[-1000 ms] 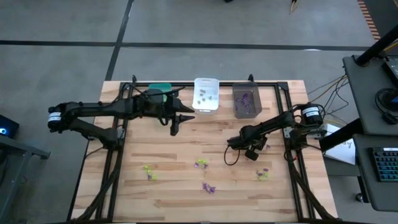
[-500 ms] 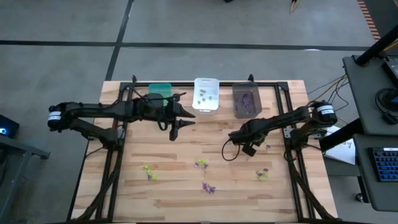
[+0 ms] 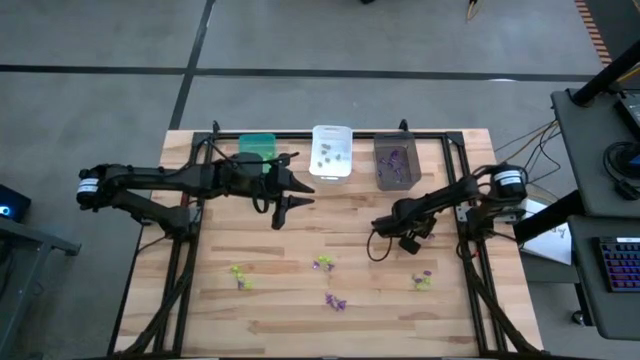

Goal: Sort Halloween decoration
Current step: Put the green spider toy into the blue bin

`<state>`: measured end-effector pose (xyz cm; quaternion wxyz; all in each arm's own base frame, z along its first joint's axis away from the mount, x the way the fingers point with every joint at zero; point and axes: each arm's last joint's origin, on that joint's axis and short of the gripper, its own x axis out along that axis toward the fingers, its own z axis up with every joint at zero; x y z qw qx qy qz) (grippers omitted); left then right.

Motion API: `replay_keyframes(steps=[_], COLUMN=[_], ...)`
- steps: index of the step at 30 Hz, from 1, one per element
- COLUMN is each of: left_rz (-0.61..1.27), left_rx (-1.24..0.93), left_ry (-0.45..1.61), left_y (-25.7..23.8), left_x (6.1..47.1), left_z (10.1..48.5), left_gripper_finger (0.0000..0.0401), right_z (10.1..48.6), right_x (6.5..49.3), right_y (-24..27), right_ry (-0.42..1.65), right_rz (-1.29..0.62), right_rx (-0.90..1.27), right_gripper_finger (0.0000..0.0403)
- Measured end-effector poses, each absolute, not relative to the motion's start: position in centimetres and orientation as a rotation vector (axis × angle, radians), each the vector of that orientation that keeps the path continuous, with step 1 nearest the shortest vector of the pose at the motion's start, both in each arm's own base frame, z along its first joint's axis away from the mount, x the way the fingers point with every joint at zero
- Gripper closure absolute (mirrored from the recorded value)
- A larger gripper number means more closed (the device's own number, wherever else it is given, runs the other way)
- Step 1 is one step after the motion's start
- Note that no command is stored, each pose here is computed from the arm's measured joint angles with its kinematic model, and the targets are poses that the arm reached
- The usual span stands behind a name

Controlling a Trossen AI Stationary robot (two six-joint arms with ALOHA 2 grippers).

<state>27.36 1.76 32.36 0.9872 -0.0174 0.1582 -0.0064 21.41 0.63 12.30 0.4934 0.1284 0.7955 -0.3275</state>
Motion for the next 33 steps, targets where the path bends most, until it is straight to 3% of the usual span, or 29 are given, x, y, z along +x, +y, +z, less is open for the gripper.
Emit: replay_keyframes(steps=[16,24,33], left_rz=[-0.013,-0.016,-0.046], left_rx=[-0.032,-0.032,-0.033], left_ry=[0.319,0.320,0.322], left_y=[1.8,1.7,0.8], left_x=[27.4,27.4,27.4], left_z=[32.3,32.3,32.3], left_gripper_finger=[0.0299,0.0299,0.0299], right_z=[13.7,15.5,17.9], right_x=[24.0,23.8,23.1], right_y=[0.5,0.5,-0.2], right_ry=[1.762,1.737,1.325], right_rz=[-0.695,-0.375,-0.152], right_rx=[0.308,0.103,0.186], right_gripper_finger=[0.0394,0.0394,0.0383])
